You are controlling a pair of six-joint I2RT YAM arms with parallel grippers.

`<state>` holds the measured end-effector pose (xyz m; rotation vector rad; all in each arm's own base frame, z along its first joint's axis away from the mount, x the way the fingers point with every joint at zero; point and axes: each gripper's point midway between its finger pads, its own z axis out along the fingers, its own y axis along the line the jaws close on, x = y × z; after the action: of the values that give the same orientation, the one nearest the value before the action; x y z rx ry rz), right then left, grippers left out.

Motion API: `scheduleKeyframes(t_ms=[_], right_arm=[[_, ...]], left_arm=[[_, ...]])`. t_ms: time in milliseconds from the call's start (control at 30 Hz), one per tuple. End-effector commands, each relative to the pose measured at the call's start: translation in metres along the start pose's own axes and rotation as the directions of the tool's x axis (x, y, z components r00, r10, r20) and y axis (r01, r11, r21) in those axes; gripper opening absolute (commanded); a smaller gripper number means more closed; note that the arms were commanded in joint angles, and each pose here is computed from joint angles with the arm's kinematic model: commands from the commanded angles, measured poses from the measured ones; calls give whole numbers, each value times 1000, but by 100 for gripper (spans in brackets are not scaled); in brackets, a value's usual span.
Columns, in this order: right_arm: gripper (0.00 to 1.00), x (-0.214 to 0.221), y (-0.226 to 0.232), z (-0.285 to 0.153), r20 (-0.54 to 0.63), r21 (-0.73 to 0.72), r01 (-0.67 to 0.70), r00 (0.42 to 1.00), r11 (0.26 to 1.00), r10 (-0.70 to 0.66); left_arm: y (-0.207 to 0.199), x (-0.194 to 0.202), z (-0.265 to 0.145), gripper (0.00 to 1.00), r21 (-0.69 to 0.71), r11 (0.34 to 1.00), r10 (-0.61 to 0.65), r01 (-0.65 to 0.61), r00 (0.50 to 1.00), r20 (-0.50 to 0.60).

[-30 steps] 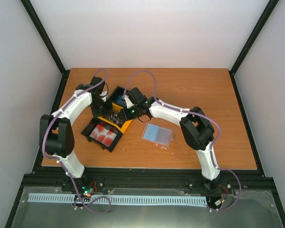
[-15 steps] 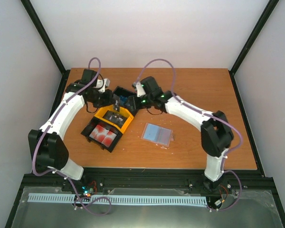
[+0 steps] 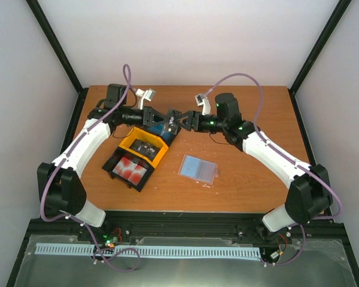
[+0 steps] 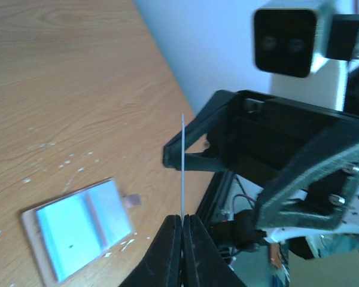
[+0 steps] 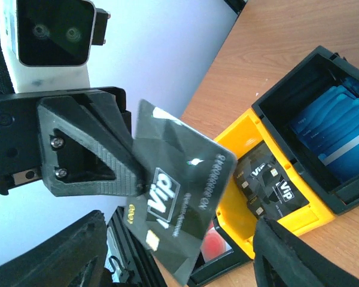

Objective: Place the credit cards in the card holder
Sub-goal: Pick up the credit card from the storage box.

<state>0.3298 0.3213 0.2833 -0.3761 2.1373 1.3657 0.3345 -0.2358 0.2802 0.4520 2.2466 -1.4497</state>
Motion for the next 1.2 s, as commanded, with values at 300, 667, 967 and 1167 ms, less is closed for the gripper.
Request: scheduleKeyframes(t_ms=[300,667,967,1167], right_arm=[[40,-2,24,-18,78,-138,-135,986,981,147],[15,2,40,-14,72,-223,-154,982,963,174],[3,4,24,-24,112,-103,-187,974,977,198],[3,48,-40,-48,90,203,-269,963,942,256]], left_arm=[[-47,6,-3,1,298,955,-4,14,999,-35],[-47,18,3,1,321,945,-35,58,996,-77],[-35,21,4,47,235,968,-81,91,995,-50],[15,41,18,75,-54,997,-58,58,998,-9]])
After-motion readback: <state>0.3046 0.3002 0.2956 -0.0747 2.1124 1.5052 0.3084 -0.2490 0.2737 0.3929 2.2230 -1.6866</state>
